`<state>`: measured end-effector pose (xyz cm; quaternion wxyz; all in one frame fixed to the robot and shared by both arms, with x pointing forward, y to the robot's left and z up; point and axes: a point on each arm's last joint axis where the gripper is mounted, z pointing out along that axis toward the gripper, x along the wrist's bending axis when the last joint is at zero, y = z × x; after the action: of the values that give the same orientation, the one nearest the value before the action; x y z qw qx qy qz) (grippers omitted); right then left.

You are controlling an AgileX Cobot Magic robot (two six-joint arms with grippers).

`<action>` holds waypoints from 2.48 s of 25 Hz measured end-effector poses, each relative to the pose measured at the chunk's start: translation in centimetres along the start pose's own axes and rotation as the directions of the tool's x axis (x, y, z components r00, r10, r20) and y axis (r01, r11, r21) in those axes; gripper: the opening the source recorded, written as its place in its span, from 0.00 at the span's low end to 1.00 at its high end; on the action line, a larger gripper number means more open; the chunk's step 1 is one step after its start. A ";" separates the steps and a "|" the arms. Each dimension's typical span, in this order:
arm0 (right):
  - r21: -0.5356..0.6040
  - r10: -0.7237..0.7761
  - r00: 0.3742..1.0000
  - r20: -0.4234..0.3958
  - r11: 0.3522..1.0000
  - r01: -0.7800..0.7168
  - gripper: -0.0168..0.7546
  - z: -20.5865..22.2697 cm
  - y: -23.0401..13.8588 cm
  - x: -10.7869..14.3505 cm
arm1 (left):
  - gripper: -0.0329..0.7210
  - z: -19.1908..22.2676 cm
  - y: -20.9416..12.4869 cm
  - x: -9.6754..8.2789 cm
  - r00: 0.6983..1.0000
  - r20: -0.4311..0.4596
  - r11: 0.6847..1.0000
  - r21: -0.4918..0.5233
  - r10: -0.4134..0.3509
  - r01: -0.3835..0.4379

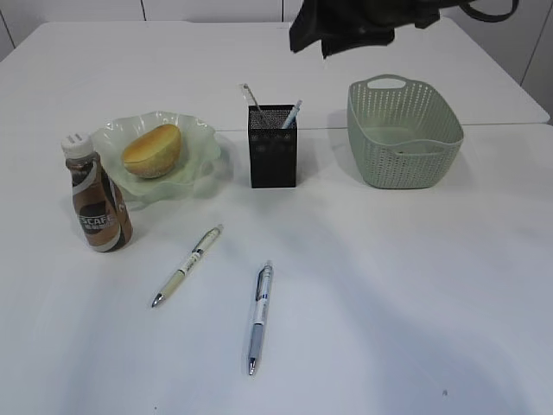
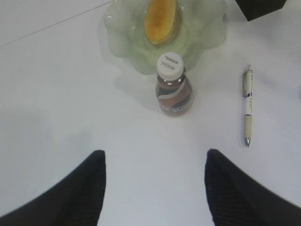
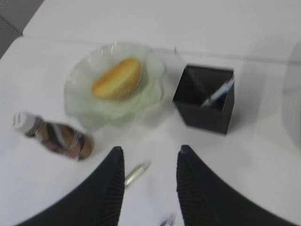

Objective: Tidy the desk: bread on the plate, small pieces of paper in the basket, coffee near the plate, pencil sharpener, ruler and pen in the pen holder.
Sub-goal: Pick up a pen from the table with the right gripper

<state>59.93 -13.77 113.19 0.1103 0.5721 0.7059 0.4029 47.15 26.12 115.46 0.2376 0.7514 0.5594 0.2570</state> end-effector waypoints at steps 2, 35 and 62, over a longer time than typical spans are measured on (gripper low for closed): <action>0.078 0.019 1.000 -0.024 0.997 -0.018 0.47 -0.5 -0.4 0.4 | 0.66 -0.3 0.0 0.0 1.000 0.001 1.000 0.017 -0.001 0.001; 0.487 0.296 0.865 0.405 0.731 -0.478 0.55 9.3 -8.9 2.1 | 0.66 -0.4 -1.0 -0.4 0.999 0.047 0.991 0.130 -0.026 0.020; 0.593 0.140 0.898 0.418 0.707 -0.386 0.55 17.6 -14.9 3.7 | 0.66 -0.4 -1.2 -0.4 0.998 0.048 0.988 0.150 -0.030 0.023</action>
<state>58.90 -2.95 92.52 -0.0385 0.7304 0.6812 0.0318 45.92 26.03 114.95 0.1979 0.7659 0.5809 0.1920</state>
